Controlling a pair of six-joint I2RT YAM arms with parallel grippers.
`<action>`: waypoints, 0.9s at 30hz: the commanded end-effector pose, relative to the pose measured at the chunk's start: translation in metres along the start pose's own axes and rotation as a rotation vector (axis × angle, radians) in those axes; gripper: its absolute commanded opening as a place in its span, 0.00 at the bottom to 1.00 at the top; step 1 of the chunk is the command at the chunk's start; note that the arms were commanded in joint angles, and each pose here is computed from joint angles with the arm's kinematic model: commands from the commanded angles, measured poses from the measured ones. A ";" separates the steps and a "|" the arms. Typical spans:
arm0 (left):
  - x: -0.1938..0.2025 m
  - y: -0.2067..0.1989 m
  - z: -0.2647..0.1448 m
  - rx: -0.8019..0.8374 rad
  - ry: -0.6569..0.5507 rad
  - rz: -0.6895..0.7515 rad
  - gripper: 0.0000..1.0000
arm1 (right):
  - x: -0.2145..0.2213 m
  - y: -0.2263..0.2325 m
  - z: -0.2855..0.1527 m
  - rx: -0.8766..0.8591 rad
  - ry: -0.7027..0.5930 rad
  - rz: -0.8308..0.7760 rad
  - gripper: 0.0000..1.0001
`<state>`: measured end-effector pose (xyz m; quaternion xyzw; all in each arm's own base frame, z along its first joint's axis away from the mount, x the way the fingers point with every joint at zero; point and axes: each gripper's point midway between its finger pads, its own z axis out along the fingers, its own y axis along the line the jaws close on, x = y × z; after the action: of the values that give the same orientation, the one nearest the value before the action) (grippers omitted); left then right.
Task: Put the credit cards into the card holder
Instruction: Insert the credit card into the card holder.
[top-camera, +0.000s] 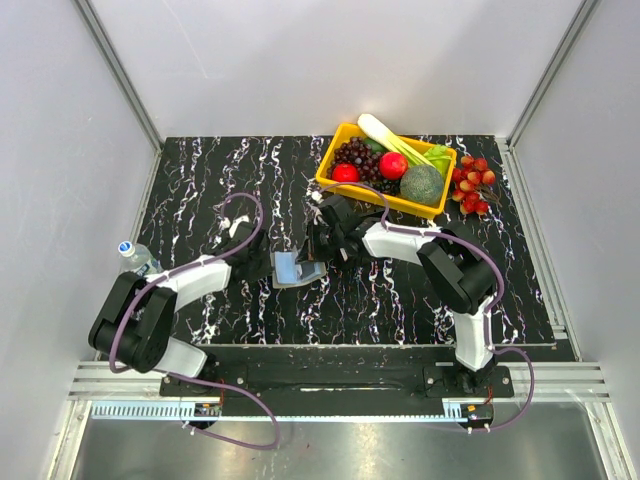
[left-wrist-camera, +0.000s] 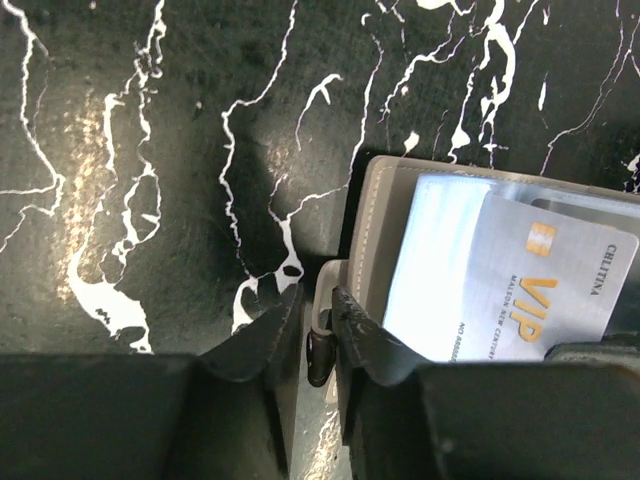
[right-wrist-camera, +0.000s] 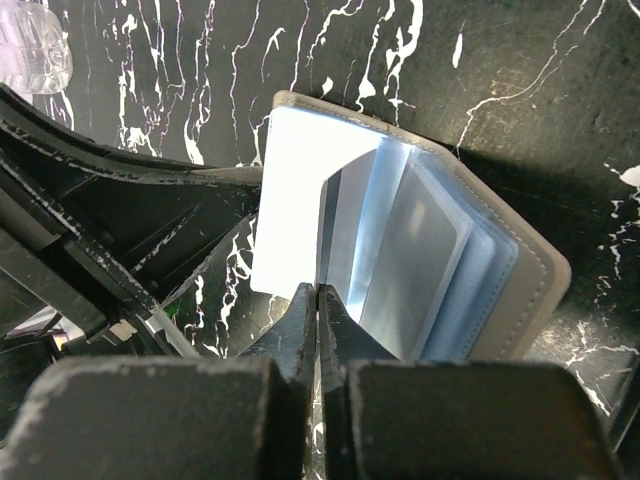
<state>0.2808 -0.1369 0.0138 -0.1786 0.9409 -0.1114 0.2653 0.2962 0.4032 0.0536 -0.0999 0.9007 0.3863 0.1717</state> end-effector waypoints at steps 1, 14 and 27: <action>0.045 0.010 -0.002 0.008 0.137 -0.017 0.32 | 0.058 -0.040 0.013 0.169 0.149 0.013 0.00; 0.043 0.002 -0.014 0.105 0.077 -0.105 0.58 | 0.061 -0.046 0.015 0.190 0.171 0.001 0.00; 0.036 0.005 -0.030 0.144 0.017 -0.184 0.68 | 0.061 -0.047 0.016 0.194 0.177 -0.001 0.00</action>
<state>0.2566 -0.1308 0.0267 -0.2445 0.9045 -0.1732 0.3034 0.2965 0.3884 0.0268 -0.0939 0.9243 0.3328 0.1613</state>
